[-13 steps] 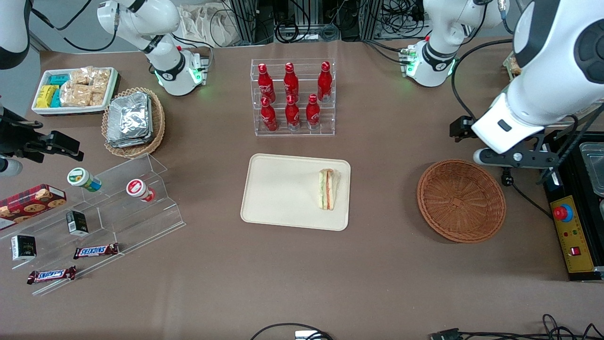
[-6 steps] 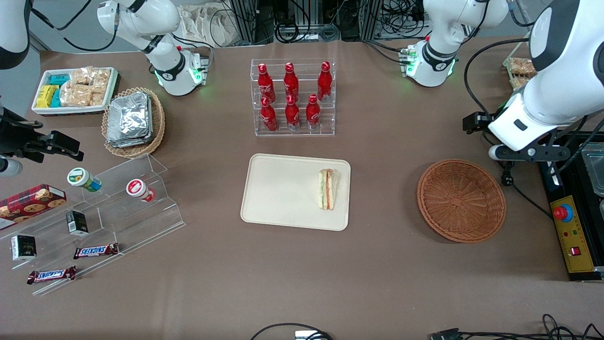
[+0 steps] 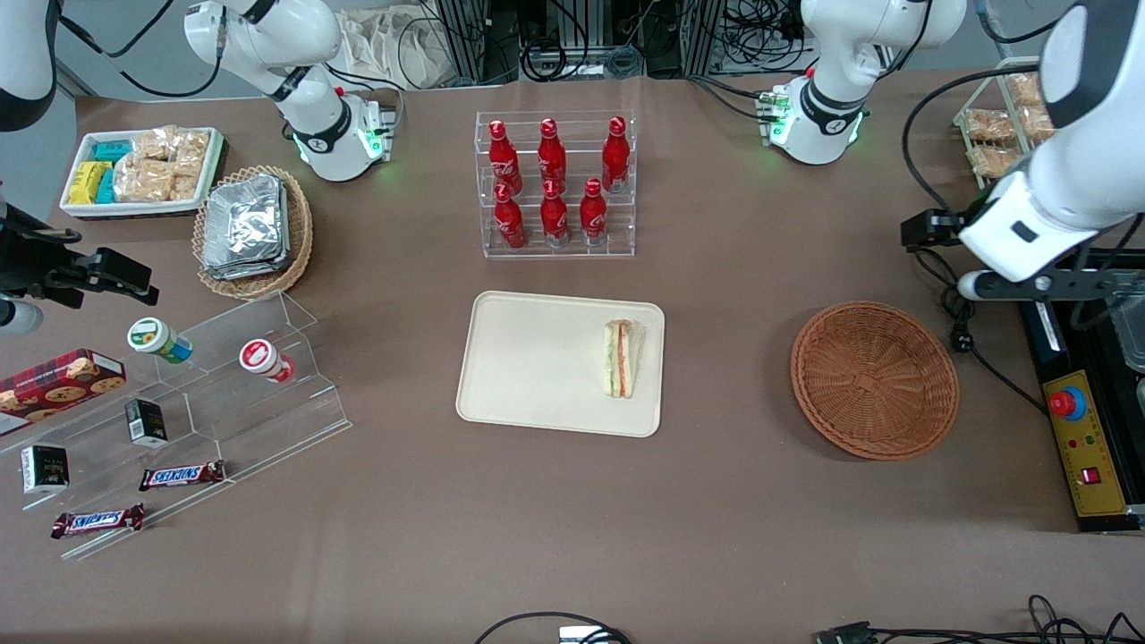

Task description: Place sandwich from basket to tray

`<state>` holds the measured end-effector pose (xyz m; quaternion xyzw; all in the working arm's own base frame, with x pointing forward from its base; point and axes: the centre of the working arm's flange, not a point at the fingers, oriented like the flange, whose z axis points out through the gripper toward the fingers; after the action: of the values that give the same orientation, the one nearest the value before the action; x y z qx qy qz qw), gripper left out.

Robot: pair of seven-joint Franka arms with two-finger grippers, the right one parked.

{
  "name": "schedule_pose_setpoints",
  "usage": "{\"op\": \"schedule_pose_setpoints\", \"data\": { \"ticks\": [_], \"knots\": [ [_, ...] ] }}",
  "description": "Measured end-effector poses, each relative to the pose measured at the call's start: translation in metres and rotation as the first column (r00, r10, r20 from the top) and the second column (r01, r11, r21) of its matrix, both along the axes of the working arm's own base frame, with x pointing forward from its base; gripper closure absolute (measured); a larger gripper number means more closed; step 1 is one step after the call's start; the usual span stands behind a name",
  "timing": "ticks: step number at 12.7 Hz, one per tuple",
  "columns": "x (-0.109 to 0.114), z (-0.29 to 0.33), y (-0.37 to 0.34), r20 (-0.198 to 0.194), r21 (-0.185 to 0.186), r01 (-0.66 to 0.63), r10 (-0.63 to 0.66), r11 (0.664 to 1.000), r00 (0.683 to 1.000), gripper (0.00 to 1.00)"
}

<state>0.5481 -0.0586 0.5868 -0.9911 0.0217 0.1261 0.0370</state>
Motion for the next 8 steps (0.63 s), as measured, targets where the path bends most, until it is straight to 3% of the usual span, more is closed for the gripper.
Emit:
{"op": "schedule_pose_setpoints", "data": {
  "ticks": [3,8],
  "knots": [
    [0.004,0.003,0.025,0.019,-0.026,0.010,-0.009,1.000,1.000,0.00],
    [0.010,0.004,0.031,0.075,-0.035,0.010,-0.007,0.999,0.997,0.00]
  ]
}}
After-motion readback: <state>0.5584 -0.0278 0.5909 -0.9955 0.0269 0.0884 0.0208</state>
